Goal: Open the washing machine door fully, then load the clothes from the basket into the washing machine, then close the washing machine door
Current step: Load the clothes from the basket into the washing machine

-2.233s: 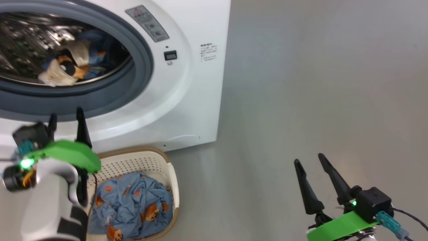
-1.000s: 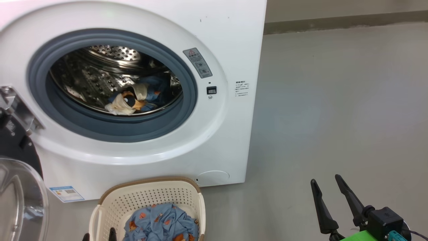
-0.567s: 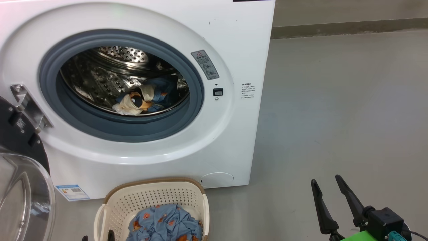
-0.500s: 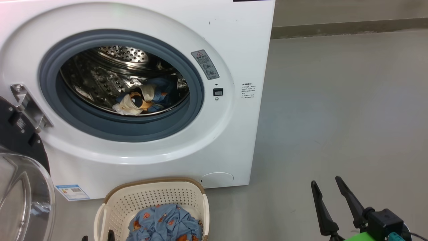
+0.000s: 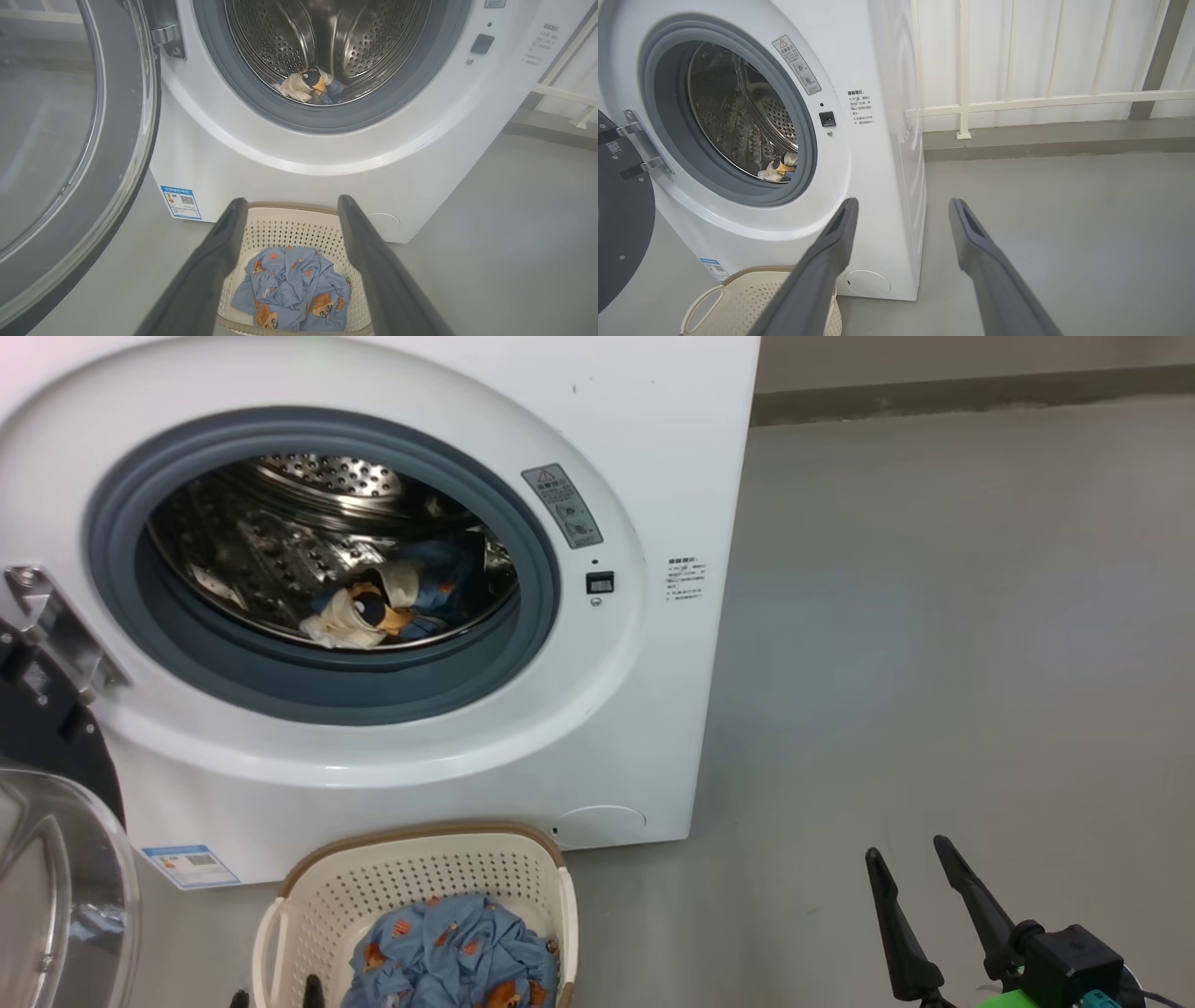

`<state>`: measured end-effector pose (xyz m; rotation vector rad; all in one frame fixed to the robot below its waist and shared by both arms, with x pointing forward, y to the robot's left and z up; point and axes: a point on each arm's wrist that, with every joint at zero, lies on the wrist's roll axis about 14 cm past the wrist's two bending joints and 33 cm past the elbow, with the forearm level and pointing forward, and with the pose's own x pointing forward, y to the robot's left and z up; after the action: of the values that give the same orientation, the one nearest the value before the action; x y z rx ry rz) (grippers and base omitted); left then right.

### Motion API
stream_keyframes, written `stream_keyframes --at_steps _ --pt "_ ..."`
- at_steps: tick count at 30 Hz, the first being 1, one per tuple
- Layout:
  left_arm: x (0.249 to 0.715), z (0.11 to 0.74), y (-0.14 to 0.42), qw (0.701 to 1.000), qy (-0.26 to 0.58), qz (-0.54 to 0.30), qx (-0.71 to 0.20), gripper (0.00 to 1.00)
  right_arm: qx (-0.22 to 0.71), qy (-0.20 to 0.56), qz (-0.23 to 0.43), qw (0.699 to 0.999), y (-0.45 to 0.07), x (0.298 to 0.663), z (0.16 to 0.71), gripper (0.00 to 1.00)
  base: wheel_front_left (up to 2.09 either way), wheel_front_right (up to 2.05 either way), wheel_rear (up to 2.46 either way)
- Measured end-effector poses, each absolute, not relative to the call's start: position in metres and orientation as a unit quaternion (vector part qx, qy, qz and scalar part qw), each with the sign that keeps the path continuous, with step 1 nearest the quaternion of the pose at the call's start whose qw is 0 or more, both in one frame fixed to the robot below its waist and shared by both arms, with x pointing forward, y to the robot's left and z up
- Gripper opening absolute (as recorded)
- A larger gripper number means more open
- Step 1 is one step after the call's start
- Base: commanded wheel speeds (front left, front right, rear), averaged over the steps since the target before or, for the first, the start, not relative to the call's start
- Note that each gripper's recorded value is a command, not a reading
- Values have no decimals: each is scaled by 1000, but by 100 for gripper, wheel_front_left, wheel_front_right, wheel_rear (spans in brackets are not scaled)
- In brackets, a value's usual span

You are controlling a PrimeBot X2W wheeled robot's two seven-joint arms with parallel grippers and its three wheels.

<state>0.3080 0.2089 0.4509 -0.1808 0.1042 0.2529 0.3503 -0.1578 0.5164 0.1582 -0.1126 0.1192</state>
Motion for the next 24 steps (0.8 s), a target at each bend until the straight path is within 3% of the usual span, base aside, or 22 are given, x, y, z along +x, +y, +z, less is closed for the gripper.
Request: stream_keyframes --at_steps 14,24 --pt "365 409 165 987 131 40 -83 100 78 -35 47 995 -165 371 502 100 0 0 0" --pt "417 331 154 962 259 5 -91 100 71 -8 25 997 -179 405 478 100 0 0 0"
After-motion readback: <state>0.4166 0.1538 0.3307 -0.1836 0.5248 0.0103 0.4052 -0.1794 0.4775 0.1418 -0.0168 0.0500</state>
